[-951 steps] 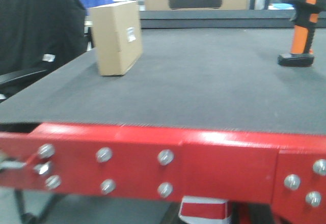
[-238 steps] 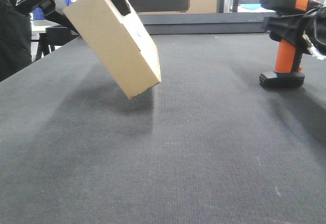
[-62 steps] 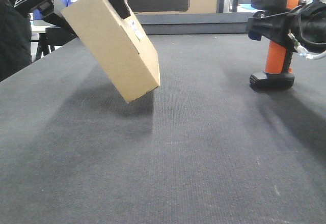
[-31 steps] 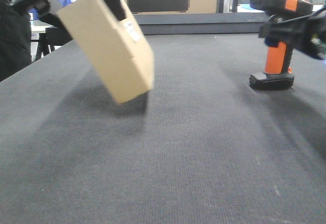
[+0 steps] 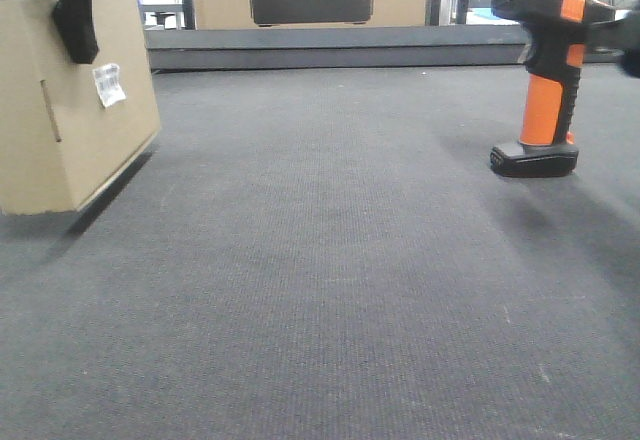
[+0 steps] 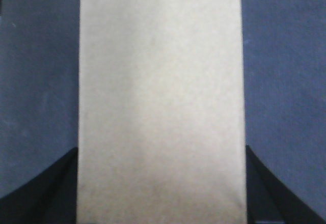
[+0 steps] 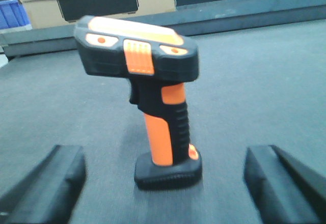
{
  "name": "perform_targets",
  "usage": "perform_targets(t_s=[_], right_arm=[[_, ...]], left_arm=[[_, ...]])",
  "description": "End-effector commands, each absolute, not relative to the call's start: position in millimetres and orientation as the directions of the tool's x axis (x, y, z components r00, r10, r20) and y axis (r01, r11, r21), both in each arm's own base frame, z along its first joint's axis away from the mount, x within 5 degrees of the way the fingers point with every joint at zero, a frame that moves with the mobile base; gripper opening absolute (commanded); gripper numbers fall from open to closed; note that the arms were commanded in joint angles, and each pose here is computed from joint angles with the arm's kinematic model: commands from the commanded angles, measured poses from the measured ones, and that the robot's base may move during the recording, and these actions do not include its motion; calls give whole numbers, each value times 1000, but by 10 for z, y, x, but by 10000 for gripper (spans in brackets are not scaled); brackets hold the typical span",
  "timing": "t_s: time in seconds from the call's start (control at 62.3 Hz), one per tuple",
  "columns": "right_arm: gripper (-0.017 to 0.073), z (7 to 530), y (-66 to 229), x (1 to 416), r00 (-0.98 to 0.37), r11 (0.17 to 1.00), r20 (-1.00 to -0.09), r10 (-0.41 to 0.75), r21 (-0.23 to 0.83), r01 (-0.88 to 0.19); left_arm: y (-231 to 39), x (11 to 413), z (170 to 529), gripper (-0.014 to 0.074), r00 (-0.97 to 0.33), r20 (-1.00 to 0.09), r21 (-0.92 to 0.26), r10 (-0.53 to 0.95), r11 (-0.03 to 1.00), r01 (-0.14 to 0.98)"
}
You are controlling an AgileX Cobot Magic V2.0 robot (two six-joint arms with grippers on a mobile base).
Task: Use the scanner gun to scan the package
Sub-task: 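Lower the box onto the table and open the left gripper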
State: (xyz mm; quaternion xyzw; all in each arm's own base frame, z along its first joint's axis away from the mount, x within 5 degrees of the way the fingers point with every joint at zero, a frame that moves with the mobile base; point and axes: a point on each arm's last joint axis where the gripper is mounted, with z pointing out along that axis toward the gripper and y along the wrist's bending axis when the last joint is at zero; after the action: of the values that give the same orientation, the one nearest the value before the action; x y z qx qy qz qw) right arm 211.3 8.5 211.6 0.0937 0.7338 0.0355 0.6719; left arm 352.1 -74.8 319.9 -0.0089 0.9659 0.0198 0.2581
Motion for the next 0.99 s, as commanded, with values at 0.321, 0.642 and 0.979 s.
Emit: perform_targets(t_s=[0.321,0.642,0.979], right_arm=[[-168,2357,89,1824,-70,976,-973,218,215,44],[-168,2354,100,1770,-116,974,-968,224,222,36],[-168,2354,100,1770,-116,974,-968,224,222,36]], left_arm=[[-773,3609,3111,62,-863,-505,44,10,999,-14],[-774,3612,3112,610,-861,-508,43,11,999,-13],[-683,3272,3656,545,-789,-614,1,-24,1000,-31]])
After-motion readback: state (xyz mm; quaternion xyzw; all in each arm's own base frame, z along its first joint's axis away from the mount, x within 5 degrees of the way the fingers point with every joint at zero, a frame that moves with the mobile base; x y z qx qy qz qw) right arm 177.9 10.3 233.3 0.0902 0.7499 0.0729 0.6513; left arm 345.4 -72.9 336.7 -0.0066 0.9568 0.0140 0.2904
